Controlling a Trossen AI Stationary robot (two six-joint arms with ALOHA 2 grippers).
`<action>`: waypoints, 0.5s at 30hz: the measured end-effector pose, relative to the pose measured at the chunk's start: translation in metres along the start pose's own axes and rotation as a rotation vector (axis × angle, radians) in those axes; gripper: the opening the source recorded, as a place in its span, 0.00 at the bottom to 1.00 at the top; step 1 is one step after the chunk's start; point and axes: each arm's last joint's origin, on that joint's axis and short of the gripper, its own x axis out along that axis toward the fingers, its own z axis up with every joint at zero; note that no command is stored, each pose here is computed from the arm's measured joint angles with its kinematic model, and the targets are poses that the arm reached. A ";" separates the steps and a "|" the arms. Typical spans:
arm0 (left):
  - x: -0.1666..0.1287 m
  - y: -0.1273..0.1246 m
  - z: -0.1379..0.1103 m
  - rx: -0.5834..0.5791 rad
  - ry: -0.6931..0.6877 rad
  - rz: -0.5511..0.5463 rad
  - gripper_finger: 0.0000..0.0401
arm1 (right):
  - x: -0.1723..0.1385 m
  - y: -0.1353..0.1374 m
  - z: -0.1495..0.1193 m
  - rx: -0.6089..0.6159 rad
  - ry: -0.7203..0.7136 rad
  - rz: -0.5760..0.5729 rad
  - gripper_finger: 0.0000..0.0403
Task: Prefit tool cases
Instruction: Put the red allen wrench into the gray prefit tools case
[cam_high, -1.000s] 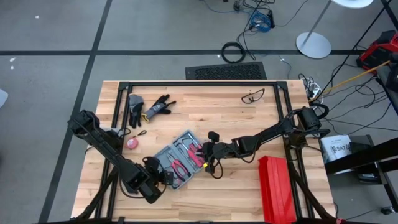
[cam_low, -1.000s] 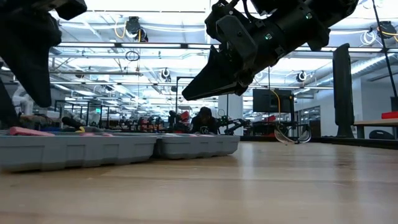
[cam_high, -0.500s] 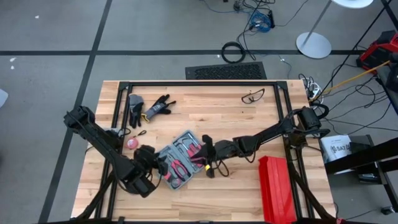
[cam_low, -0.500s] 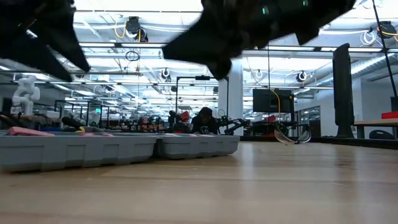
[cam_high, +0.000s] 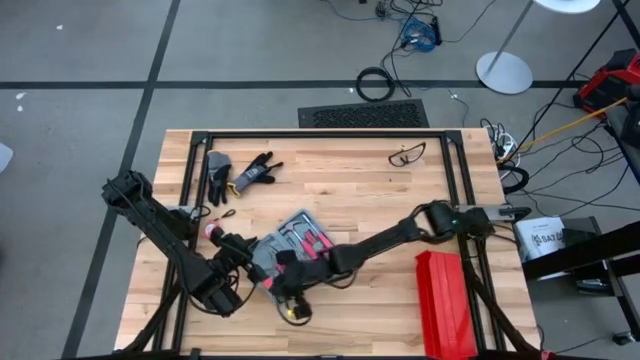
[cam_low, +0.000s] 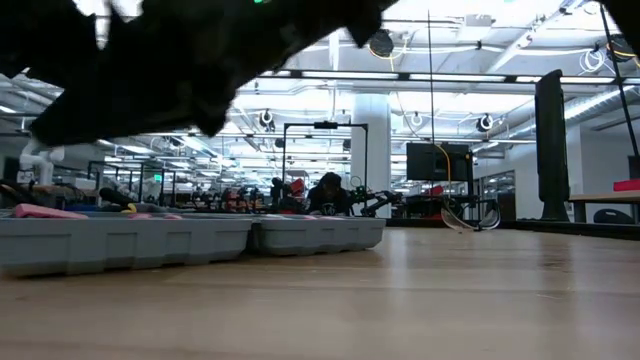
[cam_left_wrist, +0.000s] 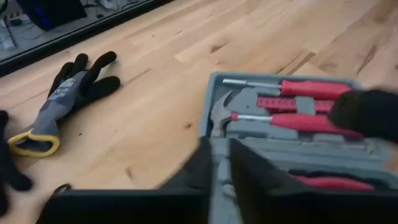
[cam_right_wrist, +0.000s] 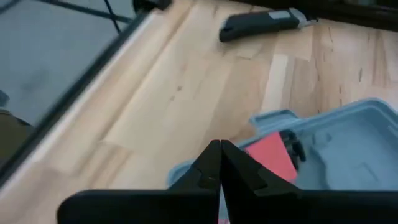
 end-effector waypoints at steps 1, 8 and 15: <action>0.000 0.001 -0.001 0.004 0.006 0.005 0.08 | 0.007 -0.001 0.001 -0.007 0.014 -0.001 0.00; 0.007 0.013 -0.014 -0.006 0.078 0.060 0.01 | 0.036 -0.017 0.009 0.000 0.032 -0.029 0.00; 0.008 0.019 -0.020 0.004 0.069 0.076 0.00 | 0.035 -0.039 0.007 0.038 0.064 -0.086 0.00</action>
